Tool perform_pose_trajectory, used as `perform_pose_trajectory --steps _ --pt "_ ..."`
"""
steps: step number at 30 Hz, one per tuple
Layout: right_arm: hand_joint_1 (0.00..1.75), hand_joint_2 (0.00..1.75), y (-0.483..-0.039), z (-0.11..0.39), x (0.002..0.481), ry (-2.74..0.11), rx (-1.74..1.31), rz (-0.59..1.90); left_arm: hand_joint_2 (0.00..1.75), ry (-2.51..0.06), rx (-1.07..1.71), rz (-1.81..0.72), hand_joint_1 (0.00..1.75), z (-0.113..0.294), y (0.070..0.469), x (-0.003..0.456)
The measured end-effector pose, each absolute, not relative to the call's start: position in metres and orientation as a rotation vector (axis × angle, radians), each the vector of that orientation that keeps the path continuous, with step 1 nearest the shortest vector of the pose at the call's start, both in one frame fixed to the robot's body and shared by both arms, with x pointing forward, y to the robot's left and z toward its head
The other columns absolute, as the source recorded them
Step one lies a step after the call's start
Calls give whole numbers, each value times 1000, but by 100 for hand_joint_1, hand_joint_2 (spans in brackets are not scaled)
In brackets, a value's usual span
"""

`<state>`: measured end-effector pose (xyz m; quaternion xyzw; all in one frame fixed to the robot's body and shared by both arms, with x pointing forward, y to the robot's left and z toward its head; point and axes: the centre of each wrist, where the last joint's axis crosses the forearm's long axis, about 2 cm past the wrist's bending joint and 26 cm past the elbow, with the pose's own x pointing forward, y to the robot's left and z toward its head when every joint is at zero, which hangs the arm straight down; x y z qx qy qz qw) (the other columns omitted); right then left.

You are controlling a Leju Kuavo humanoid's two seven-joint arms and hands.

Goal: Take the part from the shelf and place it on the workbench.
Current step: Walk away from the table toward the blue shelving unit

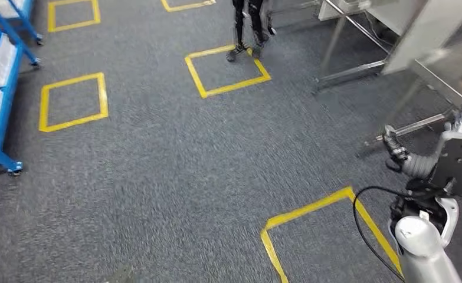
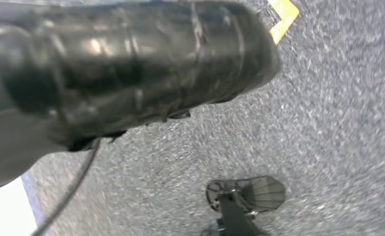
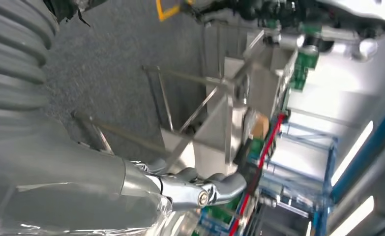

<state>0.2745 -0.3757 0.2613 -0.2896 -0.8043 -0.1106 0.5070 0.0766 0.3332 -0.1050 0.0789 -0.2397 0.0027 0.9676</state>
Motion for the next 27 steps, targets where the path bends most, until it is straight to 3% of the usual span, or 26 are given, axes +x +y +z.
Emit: perform_pose_trajectory --steps 4,8,18,22,23,27 --pt "0 175 -376 259 274 -1931 -700 -263 0 -484 157 6 0 -105 332 76" --pt "0 0 -376 259 273 -1930 -705 -260 0 -485 158 6 0 -105 333 77" --pt "0 0 -377 262 274 -1936 -714 -257 0 -482 151 6 0 -105 330 75" --pt "0 175 -377 263 275 -1938 -715 -257 0 -481 151 6 0 -106 330 75" --pt "0 175 -377 263 275 -1939 -716 -258 0 -483 151 6 0 -105 330 75" --pt "0 0 -377 264 276 -1942 -716 -255 0 -480 154 5 0 -106 331 73"
